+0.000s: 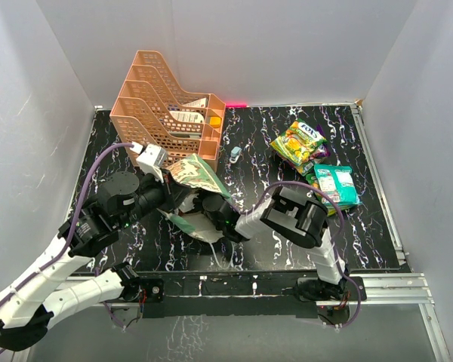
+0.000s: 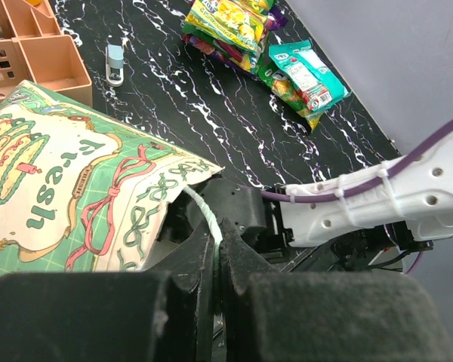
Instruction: Take the snacks out of the paper bag
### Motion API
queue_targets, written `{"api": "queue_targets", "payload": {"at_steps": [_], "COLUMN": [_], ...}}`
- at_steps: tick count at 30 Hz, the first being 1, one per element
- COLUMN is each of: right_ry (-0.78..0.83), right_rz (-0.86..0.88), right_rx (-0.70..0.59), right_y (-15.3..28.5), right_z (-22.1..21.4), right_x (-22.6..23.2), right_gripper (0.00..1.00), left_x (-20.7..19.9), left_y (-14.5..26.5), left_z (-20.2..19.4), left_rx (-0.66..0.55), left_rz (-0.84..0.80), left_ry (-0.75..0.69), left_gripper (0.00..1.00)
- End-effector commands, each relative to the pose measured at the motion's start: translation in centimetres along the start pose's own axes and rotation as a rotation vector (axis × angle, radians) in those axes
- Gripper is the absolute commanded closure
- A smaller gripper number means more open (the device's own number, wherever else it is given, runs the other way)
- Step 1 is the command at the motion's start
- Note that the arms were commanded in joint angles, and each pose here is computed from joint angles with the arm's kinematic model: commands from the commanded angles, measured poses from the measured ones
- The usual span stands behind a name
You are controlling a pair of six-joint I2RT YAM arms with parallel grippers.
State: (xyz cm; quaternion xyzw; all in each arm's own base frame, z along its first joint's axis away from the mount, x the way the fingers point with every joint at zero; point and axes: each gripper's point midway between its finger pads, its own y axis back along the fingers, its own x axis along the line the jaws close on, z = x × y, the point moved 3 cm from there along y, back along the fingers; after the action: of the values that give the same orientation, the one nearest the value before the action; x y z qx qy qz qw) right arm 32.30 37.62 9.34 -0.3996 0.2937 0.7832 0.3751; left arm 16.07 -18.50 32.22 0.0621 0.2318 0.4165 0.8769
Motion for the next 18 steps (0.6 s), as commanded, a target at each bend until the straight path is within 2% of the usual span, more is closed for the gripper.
{"api": "queue_targets", "payload": {"at_steps": [1, 5, 12, 18], "right_ry": [-0.040, -0.049, -0.109, -0.195], "right_rz": [-0.080, -0.074, -0.014, 0.053], "right_rx": [0.060, 0.093, 0.105, 0.048], "right_y": [-2.0, -2.1, -0.6, 2.0], "right_z": [-1.5, -2.1, -1.4, 1.6], "right_x": [-1.6, -1.6, -1.7, -1.4], "right_gripper": [0.33, 0.41, 0.76, 0.84], "left_x": [-0.6, -0.4, 0.1, 1.1], "left_y": [0.6, 0.7, 0.2, 0.0], "left_z": [1.5, 1.5, 1.2, 0.9], "left_rx": [-0.041, -0.042, -0.036, -0.037], "left_rz": [-0.019, -0.005, 0.026, 0.087], "left_ry": [0.010, 0.008, 0.006, 0.023], "left_gripper": [1.00, 1.00, 1.00, 1.00]}}
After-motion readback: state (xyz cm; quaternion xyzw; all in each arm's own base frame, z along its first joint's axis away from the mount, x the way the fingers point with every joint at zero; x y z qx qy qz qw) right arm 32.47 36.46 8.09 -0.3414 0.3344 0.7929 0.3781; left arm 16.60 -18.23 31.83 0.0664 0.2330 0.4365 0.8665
